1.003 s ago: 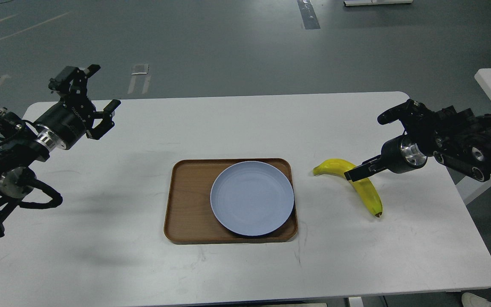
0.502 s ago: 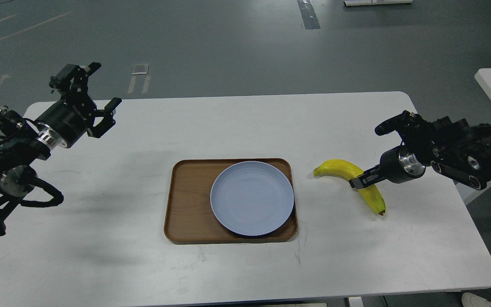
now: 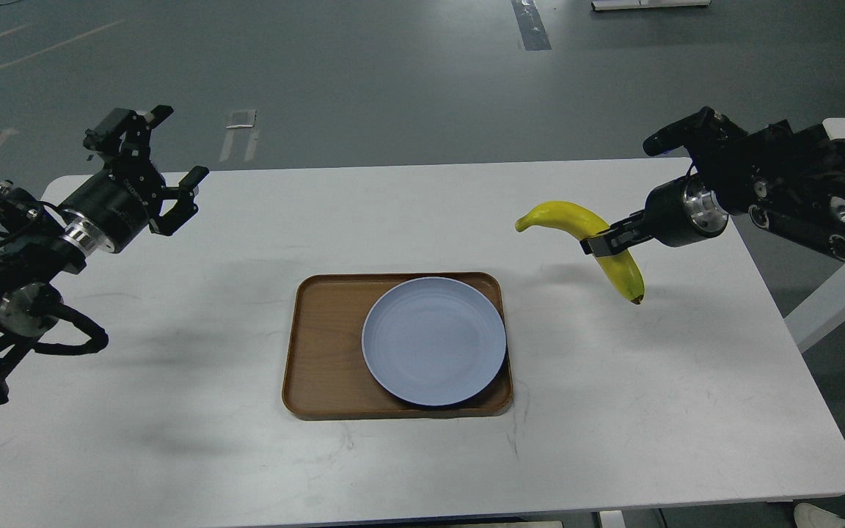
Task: Place banana on plate with both arms
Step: 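Carry the banana with the right gripper over the plate and lower it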
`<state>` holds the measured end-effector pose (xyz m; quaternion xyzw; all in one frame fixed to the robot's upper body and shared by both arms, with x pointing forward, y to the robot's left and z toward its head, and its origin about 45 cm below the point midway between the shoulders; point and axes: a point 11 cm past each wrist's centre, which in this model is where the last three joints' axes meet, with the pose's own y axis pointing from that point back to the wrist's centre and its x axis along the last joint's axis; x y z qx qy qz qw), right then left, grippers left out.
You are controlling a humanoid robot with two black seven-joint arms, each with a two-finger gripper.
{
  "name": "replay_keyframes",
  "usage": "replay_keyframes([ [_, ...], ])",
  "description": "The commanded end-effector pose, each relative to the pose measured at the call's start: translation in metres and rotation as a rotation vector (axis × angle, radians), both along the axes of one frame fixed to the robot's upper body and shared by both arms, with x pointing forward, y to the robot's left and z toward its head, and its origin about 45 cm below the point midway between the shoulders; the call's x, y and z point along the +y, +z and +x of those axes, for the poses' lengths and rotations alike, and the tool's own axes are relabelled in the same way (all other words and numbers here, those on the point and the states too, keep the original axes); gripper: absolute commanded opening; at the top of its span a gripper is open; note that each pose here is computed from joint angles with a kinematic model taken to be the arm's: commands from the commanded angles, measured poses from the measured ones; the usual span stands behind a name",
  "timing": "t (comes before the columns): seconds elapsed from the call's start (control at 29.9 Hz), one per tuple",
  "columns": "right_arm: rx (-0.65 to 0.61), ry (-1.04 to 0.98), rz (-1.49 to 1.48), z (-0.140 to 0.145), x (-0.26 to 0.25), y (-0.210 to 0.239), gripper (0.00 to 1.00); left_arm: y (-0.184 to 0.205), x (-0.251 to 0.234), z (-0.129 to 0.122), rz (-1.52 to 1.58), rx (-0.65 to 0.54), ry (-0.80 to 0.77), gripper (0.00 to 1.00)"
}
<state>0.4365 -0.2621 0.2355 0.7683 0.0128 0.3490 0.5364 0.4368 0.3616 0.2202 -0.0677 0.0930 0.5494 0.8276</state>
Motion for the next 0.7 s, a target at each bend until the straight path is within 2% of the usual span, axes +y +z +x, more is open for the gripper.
replay_keyframes([
  [0.0,0.04,0.057,0.065,-0.004,0.05,-0.005,0.08,0.0,0.001,0.0,0.002,-0.001,0.002,0.98],
  [0.23,0.1,0.174,0.082,-0.019,0.12,-0.025,0.09,0.005,0.005,0.001,0.007,-0.009,0.006,0.98],
  [0.57,0.162,0.23,0.016,-0.036,0.139,-0.053,0.14,0.007,0.008,0.001,0.01,-0.011,0.013,0.98],
  [0.67,0.158,0.223,0.018,-0.034,0.139,-0.054,0.21,0.009,0.012,0.001,0.016,-0.014,0.017,0.98],
])
